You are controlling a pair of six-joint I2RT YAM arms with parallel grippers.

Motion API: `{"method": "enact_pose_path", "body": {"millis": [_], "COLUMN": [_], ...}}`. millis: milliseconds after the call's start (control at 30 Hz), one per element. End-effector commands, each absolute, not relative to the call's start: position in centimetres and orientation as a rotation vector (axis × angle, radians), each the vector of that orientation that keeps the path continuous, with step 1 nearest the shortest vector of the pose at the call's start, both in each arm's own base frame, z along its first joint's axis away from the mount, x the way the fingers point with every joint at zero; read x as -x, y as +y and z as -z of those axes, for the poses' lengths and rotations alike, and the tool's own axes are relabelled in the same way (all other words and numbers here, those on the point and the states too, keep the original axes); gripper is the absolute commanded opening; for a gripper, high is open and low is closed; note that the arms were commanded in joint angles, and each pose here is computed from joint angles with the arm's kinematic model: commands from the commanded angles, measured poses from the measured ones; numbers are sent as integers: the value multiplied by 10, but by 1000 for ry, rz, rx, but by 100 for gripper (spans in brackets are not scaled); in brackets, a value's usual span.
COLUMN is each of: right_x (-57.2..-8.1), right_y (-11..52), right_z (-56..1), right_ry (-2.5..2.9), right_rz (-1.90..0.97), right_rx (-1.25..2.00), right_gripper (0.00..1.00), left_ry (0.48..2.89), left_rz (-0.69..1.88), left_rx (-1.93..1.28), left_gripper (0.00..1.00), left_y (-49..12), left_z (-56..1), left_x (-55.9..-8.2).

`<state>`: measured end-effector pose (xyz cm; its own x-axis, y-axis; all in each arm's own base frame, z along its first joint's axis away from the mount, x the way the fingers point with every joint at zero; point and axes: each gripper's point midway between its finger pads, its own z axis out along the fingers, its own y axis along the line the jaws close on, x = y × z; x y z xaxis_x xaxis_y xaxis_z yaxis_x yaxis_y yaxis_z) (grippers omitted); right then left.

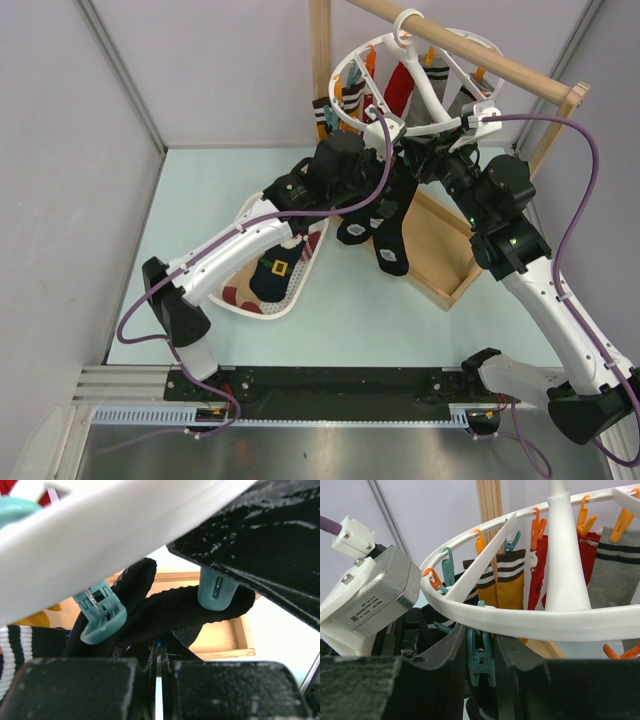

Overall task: Clip the socks to the hanger
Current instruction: Clamp the sock onto the hanger.

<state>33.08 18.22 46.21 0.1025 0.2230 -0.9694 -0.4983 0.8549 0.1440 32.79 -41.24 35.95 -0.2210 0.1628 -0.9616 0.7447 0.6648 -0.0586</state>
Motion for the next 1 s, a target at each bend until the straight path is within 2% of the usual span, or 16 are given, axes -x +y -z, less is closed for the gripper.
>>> {"method": "enact_pose_path", "body": {"millis": [0,867,933,967], "right_x": [-323,-322,-321,-320], "right_y": [179,179,178,178], "right_z": [-483,-481,-482,-483], "right_ry": [1316,1324,1320,1318], "right_rz": [-542,-543,-546,-549], "right_rx": [250,256,254,251], "right_gripper": [0,0,3,12], "left_ry": [1657,1510,1514,1519], "left_rz": [689,823,825,827], "left_rx": [-675,-640,-646,-649], "left_gripper": [0,0,0,0], "left_y": [-410,-393,-394,-396], "left_z": [-403,-464,-462,-460], "left_x": [-323,-293,-294,-294]}}
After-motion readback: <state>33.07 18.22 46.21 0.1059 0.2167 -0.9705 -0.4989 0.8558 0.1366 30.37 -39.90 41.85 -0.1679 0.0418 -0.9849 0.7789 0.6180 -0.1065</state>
